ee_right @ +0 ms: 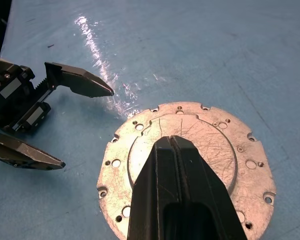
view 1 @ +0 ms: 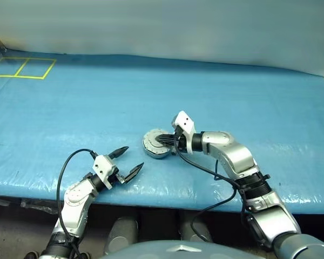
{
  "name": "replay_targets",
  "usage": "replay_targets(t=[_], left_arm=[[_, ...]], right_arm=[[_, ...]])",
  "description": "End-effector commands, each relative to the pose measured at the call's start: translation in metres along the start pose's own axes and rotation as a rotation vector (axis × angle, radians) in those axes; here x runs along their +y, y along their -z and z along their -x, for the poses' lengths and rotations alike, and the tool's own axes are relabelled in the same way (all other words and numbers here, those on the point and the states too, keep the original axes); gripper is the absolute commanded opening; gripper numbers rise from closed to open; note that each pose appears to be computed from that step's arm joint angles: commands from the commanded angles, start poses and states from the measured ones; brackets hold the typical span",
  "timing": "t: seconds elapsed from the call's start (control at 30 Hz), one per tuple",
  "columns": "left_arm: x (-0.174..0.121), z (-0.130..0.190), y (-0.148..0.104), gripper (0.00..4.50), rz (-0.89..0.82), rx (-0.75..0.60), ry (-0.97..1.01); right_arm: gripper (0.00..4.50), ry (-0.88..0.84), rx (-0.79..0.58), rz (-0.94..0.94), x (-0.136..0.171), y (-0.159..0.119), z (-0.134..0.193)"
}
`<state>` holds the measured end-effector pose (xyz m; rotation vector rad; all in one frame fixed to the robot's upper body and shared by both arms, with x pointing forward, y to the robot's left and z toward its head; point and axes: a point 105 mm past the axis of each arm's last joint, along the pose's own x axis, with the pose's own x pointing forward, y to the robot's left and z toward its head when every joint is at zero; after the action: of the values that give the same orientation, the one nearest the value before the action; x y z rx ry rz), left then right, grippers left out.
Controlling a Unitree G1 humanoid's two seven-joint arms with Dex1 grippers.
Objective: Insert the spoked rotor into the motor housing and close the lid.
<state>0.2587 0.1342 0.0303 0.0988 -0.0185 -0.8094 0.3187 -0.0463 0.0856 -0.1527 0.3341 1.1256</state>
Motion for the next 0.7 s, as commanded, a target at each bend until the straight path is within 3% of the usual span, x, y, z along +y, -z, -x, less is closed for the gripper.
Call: replay_targets(t=[0.03, 0.37, 0.47, 0.7], left_arm=[[0.001, -0.004, -0.015, 4.41, -0.038, -0.043, 0.017], [0.000, -0.006, -0.017, 4.41, -0.039, -0.050, 0.027], [0.000, -0.007, -0.018, 4.41, -0.041, -0.053, 0.028], [-0.001, -0.008, -0.019, 4.41, -0.043, -0.055, 0.031]], right_arm=[[0.02, 0.040, 0.013, 0.031, -0.001, 0.003, -0.003], [0.02, 0.083, 0.040, 0.026, -0.002, 0.018, -0.004], [0.66, 0.066, 0.015, 0.024, 0.002, 0.013, -0.003], [2.91, 0.074, -0.012, 0.047, 0.003, 0.006, -0.002]])
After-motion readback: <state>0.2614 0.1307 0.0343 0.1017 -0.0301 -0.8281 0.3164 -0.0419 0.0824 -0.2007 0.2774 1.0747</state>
